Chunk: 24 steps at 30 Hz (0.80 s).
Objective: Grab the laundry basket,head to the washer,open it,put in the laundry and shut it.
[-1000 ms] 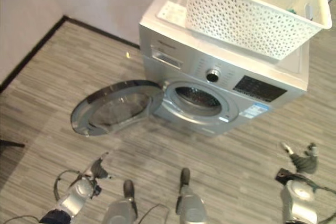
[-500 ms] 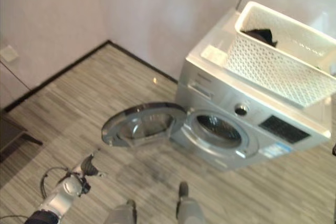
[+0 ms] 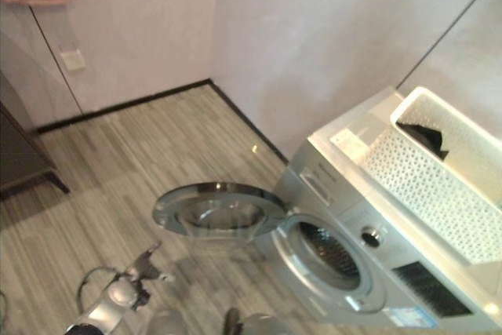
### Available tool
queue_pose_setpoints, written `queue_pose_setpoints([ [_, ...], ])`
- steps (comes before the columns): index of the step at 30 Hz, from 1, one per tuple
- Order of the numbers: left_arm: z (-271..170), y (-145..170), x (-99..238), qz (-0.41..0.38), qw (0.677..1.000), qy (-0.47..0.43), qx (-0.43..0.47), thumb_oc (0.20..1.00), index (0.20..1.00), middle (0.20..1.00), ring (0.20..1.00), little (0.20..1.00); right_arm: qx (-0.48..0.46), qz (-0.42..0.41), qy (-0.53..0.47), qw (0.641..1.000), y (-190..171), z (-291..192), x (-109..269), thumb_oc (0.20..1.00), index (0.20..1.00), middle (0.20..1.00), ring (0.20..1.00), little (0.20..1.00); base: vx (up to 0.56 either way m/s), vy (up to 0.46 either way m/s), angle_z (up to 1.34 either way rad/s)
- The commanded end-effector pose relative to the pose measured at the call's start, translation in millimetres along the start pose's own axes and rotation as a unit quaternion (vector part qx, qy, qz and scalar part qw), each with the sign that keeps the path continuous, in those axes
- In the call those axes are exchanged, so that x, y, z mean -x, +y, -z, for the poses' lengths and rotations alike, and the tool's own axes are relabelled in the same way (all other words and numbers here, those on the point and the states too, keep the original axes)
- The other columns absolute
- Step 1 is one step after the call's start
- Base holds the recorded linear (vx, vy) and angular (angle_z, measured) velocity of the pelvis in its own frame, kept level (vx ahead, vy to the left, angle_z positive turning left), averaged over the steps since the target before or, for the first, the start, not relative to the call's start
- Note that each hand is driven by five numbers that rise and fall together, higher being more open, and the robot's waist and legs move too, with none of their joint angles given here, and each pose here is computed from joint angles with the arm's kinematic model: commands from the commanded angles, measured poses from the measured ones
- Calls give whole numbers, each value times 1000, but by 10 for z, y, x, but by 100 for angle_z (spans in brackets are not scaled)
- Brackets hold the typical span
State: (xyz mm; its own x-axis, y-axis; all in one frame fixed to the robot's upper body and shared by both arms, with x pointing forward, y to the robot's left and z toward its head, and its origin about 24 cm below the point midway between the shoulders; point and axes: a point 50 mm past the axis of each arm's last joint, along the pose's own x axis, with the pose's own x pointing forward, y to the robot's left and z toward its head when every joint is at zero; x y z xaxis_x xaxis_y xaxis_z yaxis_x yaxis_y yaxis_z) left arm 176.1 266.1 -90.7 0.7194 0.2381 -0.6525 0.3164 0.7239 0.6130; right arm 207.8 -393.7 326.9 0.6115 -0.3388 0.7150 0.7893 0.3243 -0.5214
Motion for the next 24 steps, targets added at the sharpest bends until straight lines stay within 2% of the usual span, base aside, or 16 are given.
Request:
queue_pose_setpoints([
  [1,-570,170,-101,-17,994,-108,9,1000,1000,1000,1000,1000,-10,33,11,999,-169,35,-15,1000,1000,1000,1000,1000,154,122,4],
  [7,-605,-14,-137,28,994,-104,-31,1000,1000,1000,1000,1000,57,-12,79,995,-189,315,29,1000,1000,1000,1000,1000,162,121,-39],
  [15,-519,-87,-126,43,995,-87,-3,1000,1000,1000,1000,1000,63,-77,88,991,-148,337,16,1000,1000,1000,1000,1000,55,64,-14],
  [20,-521,-186,-114,70,994,-87,-3,1000,1000,1000,1000,1000,67,-164,119,977,53,408,-78,1000,1000,1000,1000,1000,3,15,-14],
  [24,-501,-255,-110,87,993,-84,-10,1000,1000,1000,1000,1000,106,-229,146,957,248,478,-143,1000,1000,1000,1000,1000,1,0,0],
])
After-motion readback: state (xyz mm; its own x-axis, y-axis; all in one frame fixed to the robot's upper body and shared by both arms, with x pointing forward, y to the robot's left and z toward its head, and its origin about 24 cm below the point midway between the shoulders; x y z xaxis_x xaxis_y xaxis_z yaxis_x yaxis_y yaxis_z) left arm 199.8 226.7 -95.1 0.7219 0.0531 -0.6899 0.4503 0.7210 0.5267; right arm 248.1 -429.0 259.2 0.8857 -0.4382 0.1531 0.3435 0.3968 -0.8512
